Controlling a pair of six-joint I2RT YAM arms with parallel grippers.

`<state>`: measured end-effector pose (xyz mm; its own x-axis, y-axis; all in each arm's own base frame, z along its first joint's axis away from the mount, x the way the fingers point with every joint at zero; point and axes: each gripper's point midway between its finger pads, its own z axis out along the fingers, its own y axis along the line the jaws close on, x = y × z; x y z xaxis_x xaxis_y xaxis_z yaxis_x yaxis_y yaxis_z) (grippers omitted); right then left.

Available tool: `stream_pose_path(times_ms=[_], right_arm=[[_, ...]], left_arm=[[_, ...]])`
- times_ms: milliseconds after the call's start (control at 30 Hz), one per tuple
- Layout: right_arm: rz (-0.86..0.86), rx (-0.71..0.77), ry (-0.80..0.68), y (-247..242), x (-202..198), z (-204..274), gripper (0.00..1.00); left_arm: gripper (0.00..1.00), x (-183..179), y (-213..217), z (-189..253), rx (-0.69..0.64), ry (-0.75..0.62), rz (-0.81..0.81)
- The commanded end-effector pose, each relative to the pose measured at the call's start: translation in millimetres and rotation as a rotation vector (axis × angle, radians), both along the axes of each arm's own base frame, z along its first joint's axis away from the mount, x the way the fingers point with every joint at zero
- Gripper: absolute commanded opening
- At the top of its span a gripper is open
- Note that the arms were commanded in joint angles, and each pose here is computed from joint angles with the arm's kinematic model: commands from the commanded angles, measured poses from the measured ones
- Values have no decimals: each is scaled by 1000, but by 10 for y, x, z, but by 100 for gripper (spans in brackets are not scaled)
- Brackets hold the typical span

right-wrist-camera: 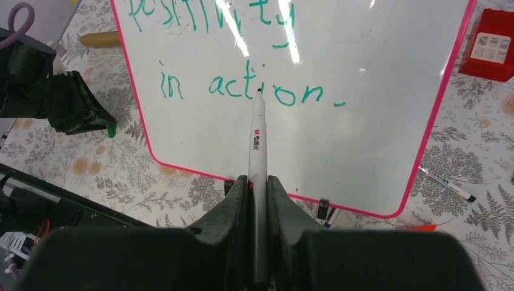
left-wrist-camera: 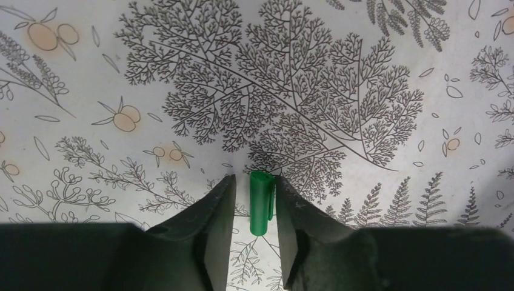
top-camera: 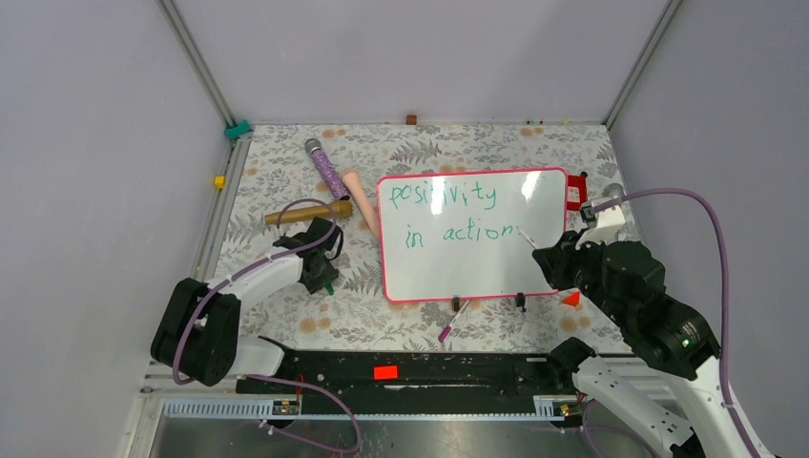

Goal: Write a sentence on the whiteboard
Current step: Close the whiteboard marker at the center of the board.

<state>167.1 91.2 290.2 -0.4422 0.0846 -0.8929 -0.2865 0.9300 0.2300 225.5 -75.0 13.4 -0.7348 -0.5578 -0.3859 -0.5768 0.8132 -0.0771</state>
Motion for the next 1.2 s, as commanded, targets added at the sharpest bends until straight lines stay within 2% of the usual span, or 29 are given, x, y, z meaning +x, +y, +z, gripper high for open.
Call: stream_pose_path(times_ms=[0,67,200,367,500,667,867,1167], right_arm=[[66,60,-5,171,-5,38,0],[95,93,-1,262,-1,25,0],[201,265,-1,623,7,58,0],[349,520,2,1202,82,-96,0],[373,477,-84,1613,94,-247,0],[475,481,-100,2214,-1,-226,0],[560,507,-96,2658,-122,-130,0],[576,485,-100,2878,-68,-64,0]], left_arm=[[20,-130,-36,-114,-45,-9,73],[1,-122,-53,-52,-67,-39,71],[0,-84,-107,292,-154,-155,105],[0,-88,-278,948,-427,-357,222],[0,-120,-390,1395,-659,-470,321],[0,-132,-491,1824,-837,-521,373],[0,-116,-547,2162,-899,-559,347],[0,-146,-586,2160,-937,-539,357]])
